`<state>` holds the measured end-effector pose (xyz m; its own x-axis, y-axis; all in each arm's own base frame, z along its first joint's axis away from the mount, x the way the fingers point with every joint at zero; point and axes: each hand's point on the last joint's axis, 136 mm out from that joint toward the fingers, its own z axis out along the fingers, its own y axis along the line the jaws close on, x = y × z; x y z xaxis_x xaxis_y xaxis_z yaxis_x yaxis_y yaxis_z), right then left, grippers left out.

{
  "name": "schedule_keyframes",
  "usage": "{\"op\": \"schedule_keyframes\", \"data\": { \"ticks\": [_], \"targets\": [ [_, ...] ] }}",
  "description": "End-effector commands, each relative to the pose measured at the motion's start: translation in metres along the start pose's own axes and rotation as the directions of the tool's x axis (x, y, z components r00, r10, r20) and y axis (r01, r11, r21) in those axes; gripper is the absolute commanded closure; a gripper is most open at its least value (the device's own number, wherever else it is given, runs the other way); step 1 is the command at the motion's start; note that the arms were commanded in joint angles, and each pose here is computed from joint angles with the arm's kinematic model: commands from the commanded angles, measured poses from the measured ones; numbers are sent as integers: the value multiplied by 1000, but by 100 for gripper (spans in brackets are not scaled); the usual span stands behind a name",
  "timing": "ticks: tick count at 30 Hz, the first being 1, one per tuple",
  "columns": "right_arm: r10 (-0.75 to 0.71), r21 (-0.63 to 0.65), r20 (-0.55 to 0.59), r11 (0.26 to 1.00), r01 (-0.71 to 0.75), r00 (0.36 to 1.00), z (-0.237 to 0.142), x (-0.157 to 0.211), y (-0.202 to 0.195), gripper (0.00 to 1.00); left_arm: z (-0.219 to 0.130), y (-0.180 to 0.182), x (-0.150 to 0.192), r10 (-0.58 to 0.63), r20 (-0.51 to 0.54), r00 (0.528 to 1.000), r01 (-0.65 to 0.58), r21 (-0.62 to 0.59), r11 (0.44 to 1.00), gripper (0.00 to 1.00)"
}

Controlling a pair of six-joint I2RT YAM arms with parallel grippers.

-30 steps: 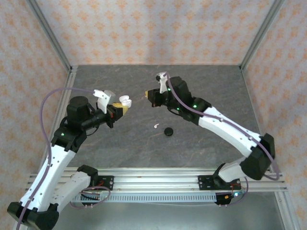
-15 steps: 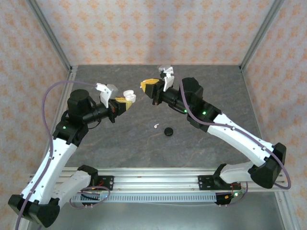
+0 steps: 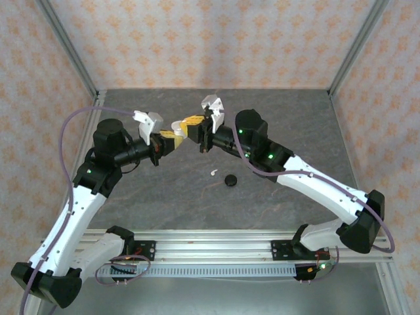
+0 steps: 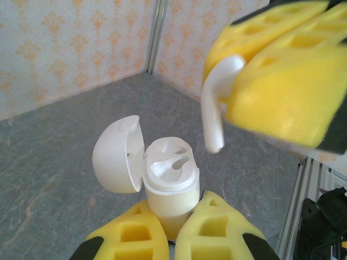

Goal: Insert wireless bluetooth earbuds into charging case

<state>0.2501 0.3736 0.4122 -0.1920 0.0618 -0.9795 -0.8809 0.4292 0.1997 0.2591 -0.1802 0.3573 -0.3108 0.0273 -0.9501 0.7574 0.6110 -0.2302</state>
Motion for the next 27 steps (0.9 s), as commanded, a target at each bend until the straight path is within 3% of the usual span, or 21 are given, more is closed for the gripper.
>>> {"op": "schedule_keyframes", "data": {
  "ticks": [1,27],
  "targets": [
    [-58,-13,30,998,59,998,-2,-16,7,91,-9,-16,-23,60,56,997,-62,35,997,100],
    [-108,1,-11,994,108,994,-4,-10,8,92,-12,-22,-17,76,38,996,-78,47,996,100]
  ]
}}
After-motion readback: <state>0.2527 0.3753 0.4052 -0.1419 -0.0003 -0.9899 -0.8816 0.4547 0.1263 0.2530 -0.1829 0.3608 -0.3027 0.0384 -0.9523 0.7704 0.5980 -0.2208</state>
